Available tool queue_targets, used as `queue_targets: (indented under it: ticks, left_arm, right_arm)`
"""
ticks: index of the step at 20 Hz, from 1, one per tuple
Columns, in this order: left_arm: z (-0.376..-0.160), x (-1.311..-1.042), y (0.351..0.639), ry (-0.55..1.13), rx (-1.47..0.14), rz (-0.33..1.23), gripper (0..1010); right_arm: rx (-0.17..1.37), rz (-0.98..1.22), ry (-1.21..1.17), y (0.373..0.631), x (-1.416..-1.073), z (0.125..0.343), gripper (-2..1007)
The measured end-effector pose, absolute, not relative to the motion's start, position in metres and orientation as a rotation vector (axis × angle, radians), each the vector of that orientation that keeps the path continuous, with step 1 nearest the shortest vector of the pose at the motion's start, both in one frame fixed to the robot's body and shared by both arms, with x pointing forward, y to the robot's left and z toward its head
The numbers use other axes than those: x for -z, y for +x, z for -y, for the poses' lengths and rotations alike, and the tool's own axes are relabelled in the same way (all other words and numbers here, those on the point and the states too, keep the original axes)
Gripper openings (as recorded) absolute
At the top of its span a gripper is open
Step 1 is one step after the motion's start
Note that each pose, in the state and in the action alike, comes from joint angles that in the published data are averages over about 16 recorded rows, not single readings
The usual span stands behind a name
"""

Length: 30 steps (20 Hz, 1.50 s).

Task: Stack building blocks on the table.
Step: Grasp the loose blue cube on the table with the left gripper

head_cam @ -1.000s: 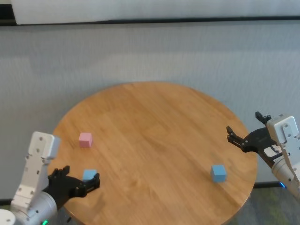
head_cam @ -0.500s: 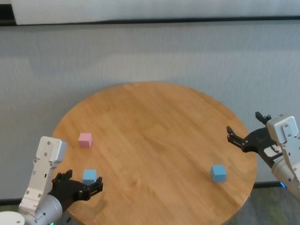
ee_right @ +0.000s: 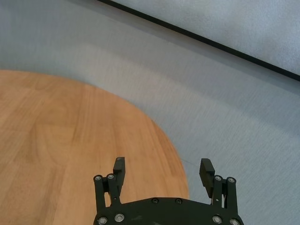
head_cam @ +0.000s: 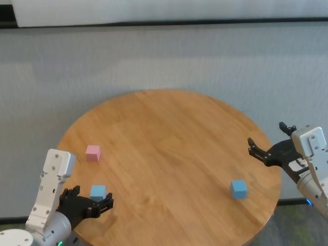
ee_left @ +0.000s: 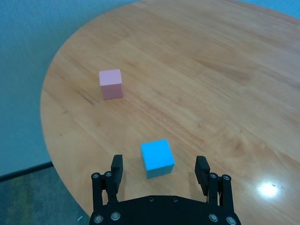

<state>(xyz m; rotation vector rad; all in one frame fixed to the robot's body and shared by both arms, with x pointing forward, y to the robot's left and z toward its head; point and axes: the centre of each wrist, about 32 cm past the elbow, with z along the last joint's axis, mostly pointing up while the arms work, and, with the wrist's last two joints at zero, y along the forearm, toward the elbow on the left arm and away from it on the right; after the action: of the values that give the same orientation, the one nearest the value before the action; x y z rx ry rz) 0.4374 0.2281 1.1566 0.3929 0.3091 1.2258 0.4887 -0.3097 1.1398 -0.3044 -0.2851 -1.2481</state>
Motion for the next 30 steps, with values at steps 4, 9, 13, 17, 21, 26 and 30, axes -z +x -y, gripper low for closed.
queue_targets:
  ticks: [4,9,13,17,21,26,30]
  left_arm:
    - [-0.227,-1.154,0.441,0.395,-1.232,-0.308,1000]
    - [-0.226,-1.151,0.445,0.396,-1.239,-0.307,1000]
    - [-0.225,-1.149,0.448,0.395,-1.243,-0.308,1000]
    - [-0.225,-1.146,0.450,0.396,-1.247,-0.311,1000]
    - [-0.225,-1.143,0.451,0.396,-1.250,-0.315,1000]
    - [-0.224,-1.141,0.453,0.397,-1.251,-0.316,1000]
    - [-0.224,-1.139,0.454,0.395,-1.253,-0.315,1000]
  right_arm:
    - [1.248,0.285,-0.304,0.489,-1.140,0.310,1005]
    - [1.248,0.285,-0.304,0.489,-1.140,0.310,1005]
    - [1.248,0.285,-0.304,0.489,-1.140,0.310,1005]
    - [1.248,0.285,-0.304,0.489,-1.140,0.310,1005]
    - [1.248,0.285,-0.304,0.489,-1.140,0.310,1005]
    - [1.248,0.285,-0.304,0.489,-1.140,0.310,1005]
    - [1.248,0.285,-0.304,0.489,-1.140,0.310,1005]
